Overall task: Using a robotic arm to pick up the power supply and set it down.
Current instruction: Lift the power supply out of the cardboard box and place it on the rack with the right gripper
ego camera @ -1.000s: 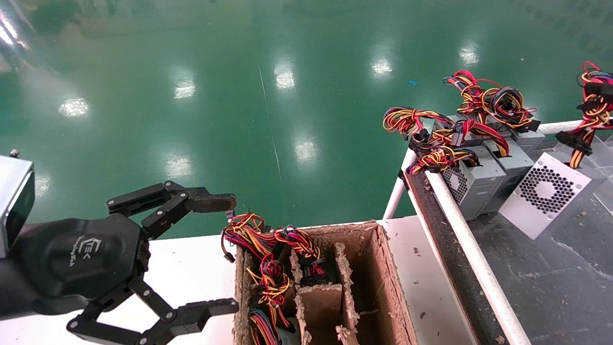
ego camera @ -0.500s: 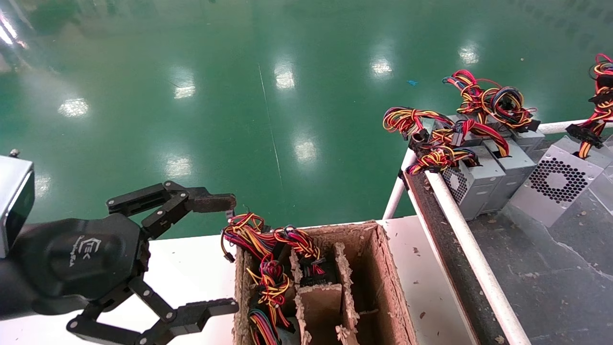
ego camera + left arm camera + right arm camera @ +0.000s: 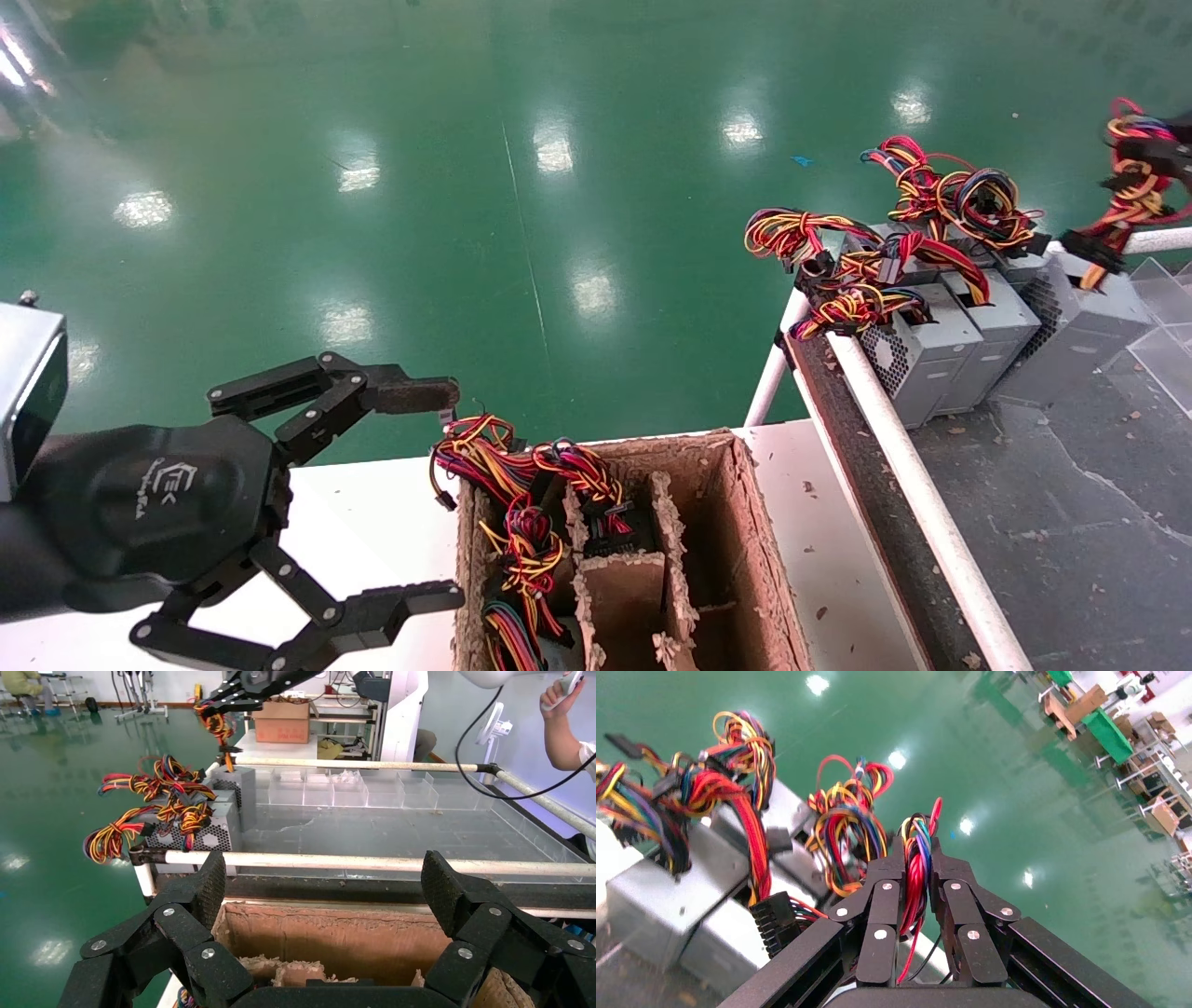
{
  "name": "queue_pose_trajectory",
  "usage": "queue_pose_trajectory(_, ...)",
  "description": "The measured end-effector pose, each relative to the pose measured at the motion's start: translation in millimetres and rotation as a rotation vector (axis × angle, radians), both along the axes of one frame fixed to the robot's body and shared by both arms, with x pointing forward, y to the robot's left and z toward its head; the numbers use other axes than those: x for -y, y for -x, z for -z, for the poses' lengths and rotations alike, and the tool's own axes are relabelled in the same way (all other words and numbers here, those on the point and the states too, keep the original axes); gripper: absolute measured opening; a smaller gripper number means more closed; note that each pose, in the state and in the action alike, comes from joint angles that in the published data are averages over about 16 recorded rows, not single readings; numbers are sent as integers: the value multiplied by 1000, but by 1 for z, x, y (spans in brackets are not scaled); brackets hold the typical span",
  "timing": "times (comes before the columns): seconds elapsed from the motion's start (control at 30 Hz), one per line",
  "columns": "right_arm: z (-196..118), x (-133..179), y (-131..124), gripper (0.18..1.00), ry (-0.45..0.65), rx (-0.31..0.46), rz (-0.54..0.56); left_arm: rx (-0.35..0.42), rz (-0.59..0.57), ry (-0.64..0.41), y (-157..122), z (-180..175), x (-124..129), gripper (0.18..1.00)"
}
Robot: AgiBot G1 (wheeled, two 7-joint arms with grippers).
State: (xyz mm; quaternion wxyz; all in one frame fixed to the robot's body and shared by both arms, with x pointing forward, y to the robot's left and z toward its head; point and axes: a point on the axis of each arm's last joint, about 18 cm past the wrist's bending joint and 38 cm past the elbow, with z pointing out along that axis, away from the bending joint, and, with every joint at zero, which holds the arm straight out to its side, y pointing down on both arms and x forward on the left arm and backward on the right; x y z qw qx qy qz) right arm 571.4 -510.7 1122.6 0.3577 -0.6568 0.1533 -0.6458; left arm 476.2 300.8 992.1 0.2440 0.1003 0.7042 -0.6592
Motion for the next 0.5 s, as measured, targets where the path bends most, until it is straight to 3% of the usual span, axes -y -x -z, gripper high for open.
queue_pose_trajectory(0.5,-6,-15,-36,254,-20,-23,-22,0,0,0,0,0,0,1001)
